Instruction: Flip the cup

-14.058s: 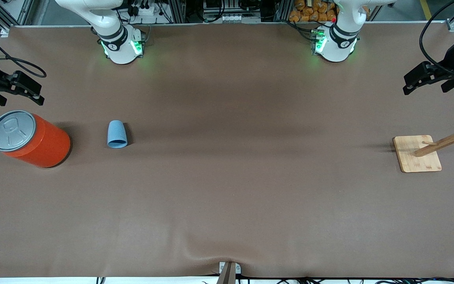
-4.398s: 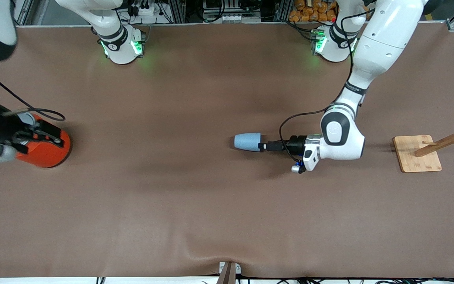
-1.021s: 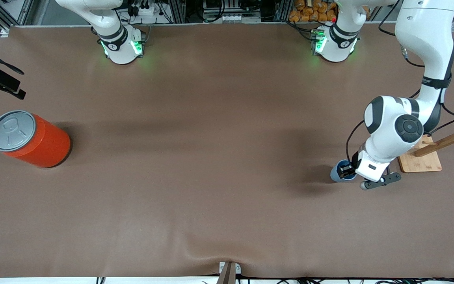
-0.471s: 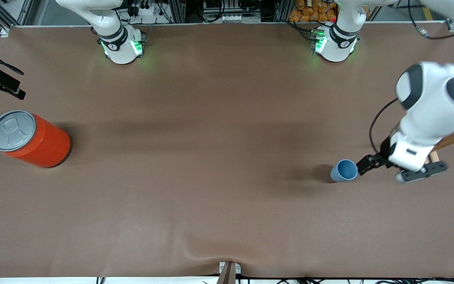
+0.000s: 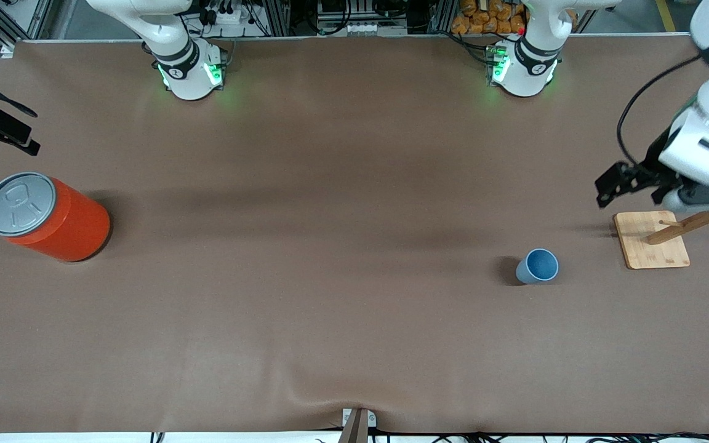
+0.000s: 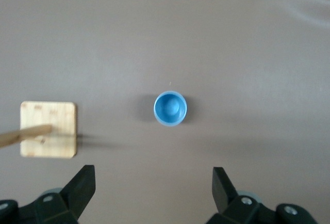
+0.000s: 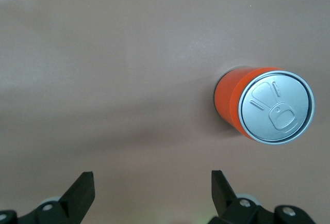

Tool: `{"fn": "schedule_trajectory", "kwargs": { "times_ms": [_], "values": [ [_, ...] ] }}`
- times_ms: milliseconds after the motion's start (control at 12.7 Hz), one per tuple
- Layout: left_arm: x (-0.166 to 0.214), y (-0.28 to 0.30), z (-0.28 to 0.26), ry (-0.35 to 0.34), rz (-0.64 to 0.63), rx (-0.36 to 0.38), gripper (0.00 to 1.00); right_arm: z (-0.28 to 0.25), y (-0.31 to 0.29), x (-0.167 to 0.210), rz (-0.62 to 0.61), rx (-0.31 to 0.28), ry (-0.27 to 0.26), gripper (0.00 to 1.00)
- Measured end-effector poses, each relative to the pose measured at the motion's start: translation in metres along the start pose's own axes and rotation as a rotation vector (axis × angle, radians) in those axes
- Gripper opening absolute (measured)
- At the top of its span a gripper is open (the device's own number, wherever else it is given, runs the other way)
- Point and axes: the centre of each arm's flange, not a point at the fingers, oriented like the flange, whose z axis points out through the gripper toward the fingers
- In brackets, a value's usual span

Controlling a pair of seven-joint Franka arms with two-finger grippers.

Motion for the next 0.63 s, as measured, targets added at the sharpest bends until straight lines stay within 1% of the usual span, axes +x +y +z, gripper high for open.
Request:
{"fn": "schedule_trajectory", "kwargs": {
  "times_ms": [236,393,628],
  "values": [
    [-0.02,-0.004,-0.027,-0.017,0.006,0.009,1.0,0.0,0.0,0.0,0.0,0.0,0.0,1.0],
    [-0.032,-0.007,-0.035,-0.051,0.016,0.015,1.0,0.0,0.0,0.0,0.001,0.0,0.0,1.0],
    [-0.042,-0.018,-0.044,-0.087,0.018,-0.038,1.0,0.0,0.001,0.0,0.002,0.0,0.0,1.0]
  ]
}}
